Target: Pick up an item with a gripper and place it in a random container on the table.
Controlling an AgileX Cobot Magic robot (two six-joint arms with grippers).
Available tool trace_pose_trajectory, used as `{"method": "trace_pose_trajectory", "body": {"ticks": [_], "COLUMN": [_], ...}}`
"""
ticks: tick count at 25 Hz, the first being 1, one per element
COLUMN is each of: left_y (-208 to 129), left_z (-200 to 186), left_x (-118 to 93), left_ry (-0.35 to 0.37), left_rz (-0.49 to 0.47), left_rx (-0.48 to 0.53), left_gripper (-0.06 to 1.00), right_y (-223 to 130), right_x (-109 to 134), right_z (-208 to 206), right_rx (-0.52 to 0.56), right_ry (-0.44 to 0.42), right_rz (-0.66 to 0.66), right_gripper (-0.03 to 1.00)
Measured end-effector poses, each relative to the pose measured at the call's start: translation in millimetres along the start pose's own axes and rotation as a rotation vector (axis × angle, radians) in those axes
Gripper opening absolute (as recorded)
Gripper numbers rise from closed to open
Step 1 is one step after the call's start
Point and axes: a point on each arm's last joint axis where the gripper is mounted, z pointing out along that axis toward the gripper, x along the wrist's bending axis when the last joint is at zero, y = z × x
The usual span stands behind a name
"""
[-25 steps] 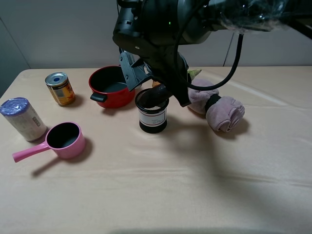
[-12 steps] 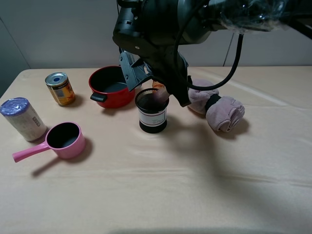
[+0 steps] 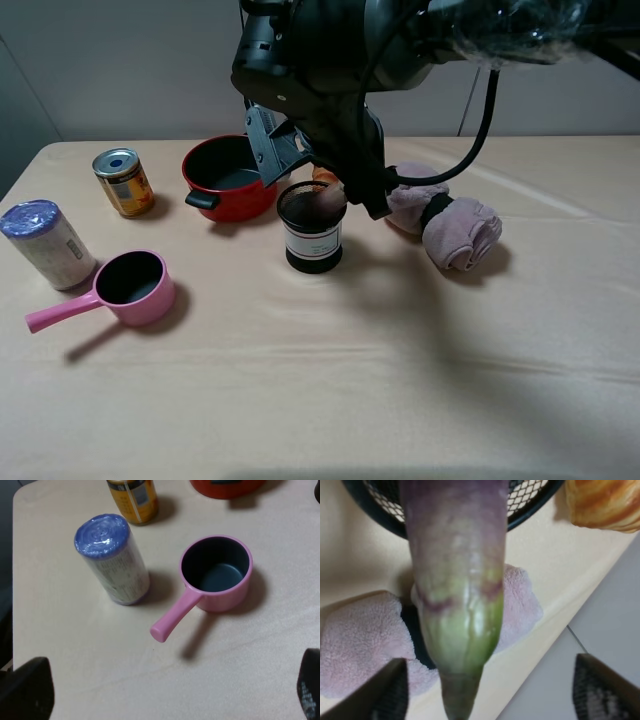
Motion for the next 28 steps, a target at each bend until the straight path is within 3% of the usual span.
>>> {"method": "trace_pose_trajectory", "body": {"ticks": [8,18,28], "left_y": [0,0,0], "left_z": [0,0,0], "left_x": [0,0,0], "left_ry": [0.0,0.0,0.0], "left_rz": [0.0,0.0,0.0], "left_rx": [0.0,0.0,0.0], "left_gripper": [0.99,0.99,0.99], "right_y": [0,-23,-73], "right_x": [0,-8,-11], "right_z": [0,-33,-98], "right_rx": [-0.008,-0.064,-0.233], "right_ry": [-0.001,-0.043,-0.069], "right_rz": [0.079,0.312,0.564], "right_gripper": [0.68,0.69,0.69]}}
